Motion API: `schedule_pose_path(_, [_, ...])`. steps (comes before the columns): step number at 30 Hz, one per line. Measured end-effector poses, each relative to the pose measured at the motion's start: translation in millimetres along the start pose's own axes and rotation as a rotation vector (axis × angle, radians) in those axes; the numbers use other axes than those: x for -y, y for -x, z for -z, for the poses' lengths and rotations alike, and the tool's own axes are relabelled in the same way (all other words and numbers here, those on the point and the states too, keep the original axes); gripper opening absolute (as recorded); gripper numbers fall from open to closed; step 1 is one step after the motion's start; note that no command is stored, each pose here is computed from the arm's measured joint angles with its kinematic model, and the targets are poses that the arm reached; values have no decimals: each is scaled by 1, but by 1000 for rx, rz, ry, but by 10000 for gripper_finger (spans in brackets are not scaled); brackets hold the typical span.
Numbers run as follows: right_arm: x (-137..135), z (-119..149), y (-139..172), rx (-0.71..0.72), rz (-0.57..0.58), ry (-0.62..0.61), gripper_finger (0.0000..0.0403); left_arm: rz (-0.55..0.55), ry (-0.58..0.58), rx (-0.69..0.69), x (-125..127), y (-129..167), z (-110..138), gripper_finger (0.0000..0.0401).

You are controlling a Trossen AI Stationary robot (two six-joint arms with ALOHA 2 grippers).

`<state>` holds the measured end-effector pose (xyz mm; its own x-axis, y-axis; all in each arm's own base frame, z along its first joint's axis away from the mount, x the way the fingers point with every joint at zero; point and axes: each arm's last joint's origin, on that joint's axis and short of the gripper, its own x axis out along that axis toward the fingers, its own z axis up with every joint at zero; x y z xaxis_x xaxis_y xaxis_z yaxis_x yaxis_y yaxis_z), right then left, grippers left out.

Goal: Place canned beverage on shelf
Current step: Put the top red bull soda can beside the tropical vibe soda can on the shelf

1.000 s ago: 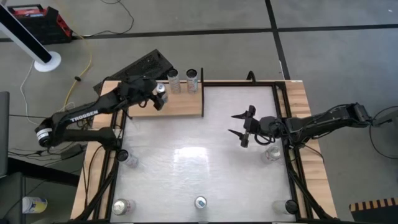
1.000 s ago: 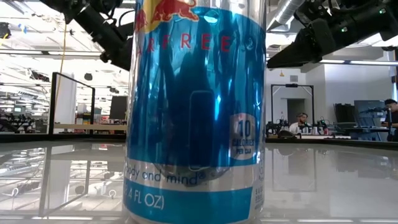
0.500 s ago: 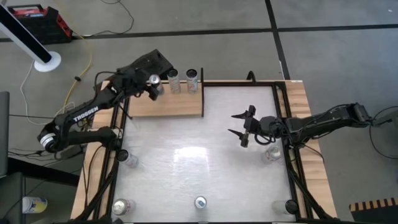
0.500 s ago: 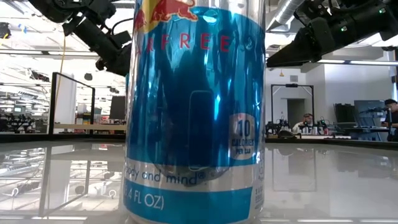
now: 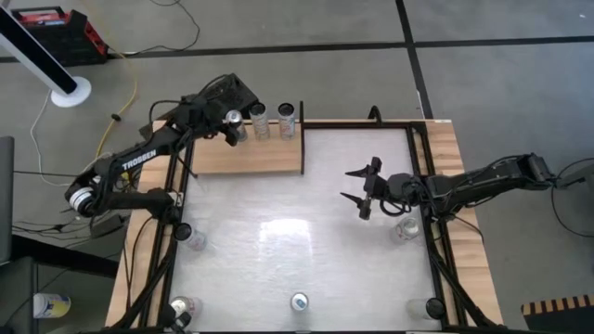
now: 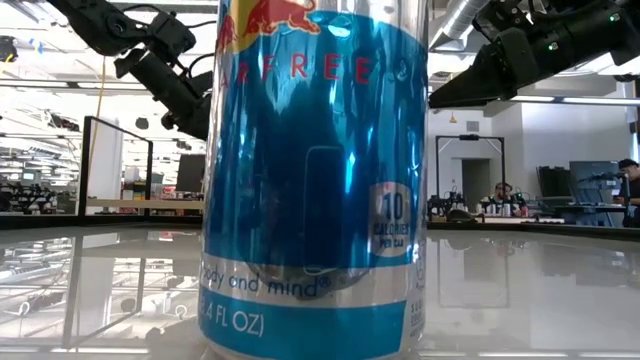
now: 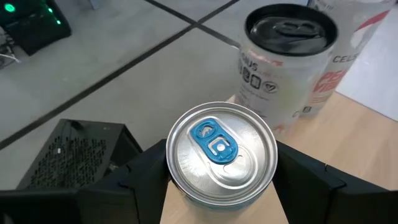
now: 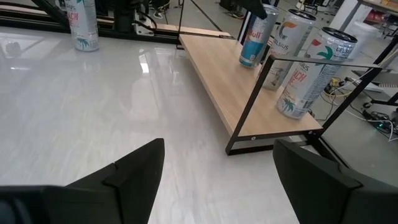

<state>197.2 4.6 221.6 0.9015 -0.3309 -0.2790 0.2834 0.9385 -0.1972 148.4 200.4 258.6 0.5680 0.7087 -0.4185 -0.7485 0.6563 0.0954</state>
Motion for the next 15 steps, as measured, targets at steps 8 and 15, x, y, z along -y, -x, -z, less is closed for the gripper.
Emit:
schedule_pose_path(8, [0,1,0,-10,-1,4,326,-22,0,-8,-7,0,1,229])
schedule_pose_path(15, [0,1,0,-6,0,3,326,-22,9,-10,-9,0,2,229])
